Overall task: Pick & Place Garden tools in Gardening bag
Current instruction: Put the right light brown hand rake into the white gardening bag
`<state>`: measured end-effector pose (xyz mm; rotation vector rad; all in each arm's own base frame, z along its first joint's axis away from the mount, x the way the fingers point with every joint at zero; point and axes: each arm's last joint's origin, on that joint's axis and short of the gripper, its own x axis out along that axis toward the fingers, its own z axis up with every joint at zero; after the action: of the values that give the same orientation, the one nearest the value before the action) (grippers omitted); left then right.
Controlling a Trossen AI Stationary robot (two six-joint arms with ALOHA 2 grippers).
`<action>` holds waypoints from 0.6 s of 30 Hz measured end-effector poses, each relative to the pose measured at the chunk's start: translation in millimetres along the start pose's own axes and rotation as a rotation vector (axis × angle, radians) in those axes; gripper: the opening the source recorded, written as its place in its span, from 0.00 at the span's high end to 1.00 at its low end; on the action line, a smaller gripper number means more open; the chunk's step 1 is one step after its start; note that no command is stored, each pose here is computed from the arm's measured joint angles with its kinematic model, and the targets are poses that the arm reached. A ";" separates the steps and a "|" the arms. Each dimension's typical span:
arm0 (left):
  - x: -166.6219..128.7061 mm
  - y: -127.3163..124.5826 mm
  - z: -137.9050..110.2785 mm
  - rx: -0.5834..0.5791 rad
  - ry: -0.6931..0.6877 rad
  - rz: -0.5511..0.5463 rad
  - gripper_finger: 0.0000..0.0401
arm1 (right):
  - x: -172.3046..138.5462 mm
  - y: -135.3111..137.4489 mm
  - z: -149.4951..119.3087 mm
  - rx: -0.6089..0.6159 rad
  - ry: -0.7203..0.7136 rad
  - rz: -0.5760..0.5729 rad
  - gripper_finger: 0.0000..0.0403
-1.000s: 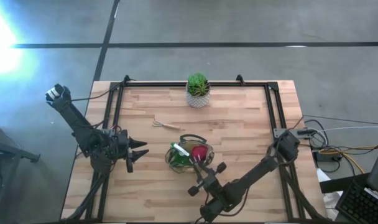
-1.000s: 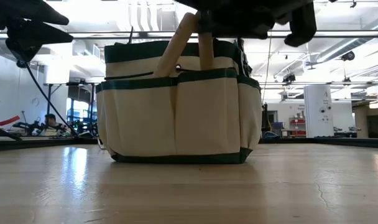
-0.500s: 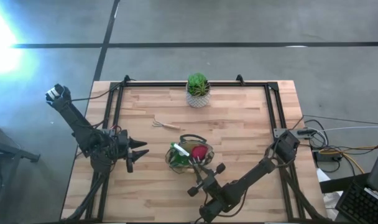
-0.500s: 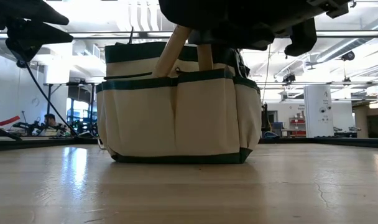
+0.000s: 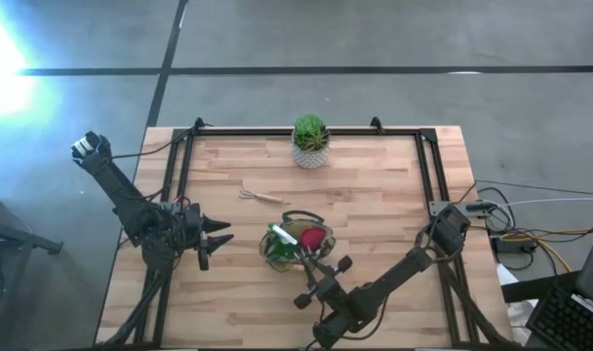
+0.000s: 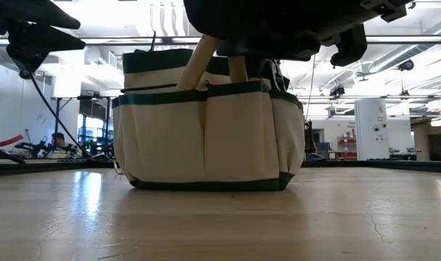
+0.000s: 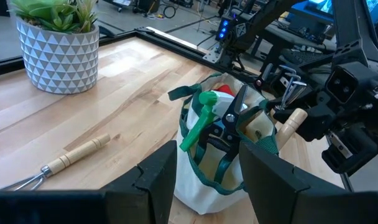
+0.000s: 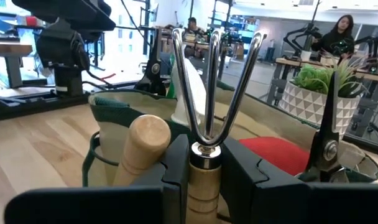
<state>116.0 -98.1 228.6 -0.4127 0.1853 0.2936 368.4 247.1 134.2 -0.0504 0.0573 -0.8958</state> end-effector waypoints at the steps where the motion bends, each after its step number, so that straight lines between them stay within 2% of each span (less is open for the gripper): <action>1: 0.0 0.0 0.0 0.000 0.000 0.000 0.56 | 0.1 0.0 0.0 -0.002 0.001 0.001 0.87; 12: 0.0 0.0 0.0 0.000 0.000 0.000 0.56 | 0.0 0.4 -0.6 -0.045 0.019 0.014 0.87; 18: 0.0 0.0 0.0 0.000 0.000 0.000 0.56 | 0.0 0.4 -0.4 -0.052 0.023 0.017 0.72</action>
<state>115.9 -98.1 228.6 -0.4126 0.1853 0.2936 368.7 247.3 133.8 -0.0882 0.1027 -0.8778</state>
